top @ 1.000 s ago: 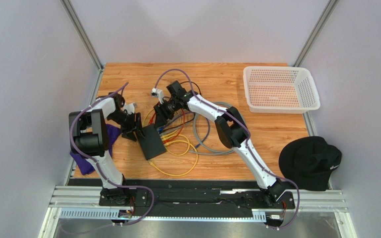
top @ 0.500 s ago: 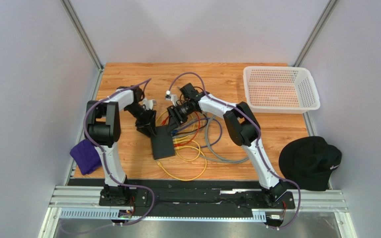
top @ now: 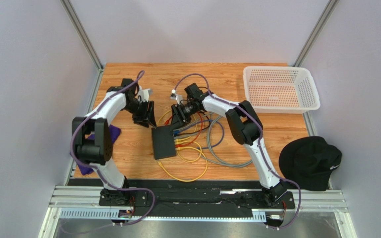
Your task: Pull the plug from the switch port
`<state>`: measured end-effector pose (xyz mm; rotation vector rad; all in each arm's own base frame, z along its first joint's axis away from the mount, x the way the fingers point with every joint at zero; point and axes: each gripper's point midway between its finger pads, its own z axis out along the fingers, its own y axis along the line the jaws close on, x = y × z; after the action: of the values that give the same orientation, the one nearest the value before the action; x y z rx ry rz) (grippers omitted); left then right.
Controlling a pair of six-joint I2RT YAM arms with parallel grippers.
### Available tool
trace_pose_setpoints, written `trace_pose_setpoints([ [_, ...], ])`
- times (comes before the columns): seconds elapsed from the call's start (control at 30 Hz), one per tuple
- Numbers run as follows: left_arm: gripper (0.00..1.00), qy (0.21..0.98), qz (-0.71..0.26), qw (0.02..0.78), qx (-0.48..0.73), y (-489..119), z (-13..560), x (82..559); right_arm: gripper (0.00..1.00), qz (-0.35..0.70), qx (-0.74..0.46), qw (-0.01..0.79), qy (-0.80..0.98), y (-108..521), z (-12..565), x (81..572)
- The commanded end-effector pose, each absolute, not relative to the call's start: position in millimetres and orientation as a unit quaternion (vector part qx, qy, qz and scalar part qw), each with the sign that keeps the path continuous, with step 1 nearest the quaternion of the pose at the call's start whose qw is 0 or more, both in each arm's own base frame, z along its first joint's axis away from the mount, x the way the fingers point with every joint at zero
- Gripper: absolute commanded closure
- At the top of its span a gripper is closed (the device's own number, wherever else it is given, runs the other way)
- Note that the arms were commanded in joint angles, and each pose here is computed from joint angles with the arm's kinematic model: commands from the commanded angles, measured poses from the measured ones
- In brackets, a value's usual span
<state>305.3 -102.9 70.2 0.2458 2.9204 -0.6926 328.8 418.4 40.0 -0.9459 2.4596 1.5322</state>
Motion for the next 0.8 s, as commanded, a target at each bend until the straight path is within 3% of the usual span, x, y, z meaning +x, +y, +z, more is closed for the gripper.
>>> trace_pose_setpoints([
  [0.0,0.58,0.938,-0.29,0.173,0.074,-124.6,118.7,327.7,0.42,0.475,-0.269,0.032,0.837,395.4,18.7,339.0],
  [0.2,0.98,0.934,-0.335,0.116,0.052,-147.9,94.8,315.2,0.44,0.449,-0.267,0.038,0.852,386.7,9.5,343.0],
  [0.23,1.0,0.933,-0.34,0.109,0.047,-150.0,91.6,313.2,0.44,0.447,-0.268,0.037,0.853,385.4,8.0,342.2],
  [0.77,1.0,0.957,-0.287,0.031,0.012,-144.8,37.9,300.8,0.5,0.449,-0.281,0.007,0.848,400.7,-11.5,320.8],
])
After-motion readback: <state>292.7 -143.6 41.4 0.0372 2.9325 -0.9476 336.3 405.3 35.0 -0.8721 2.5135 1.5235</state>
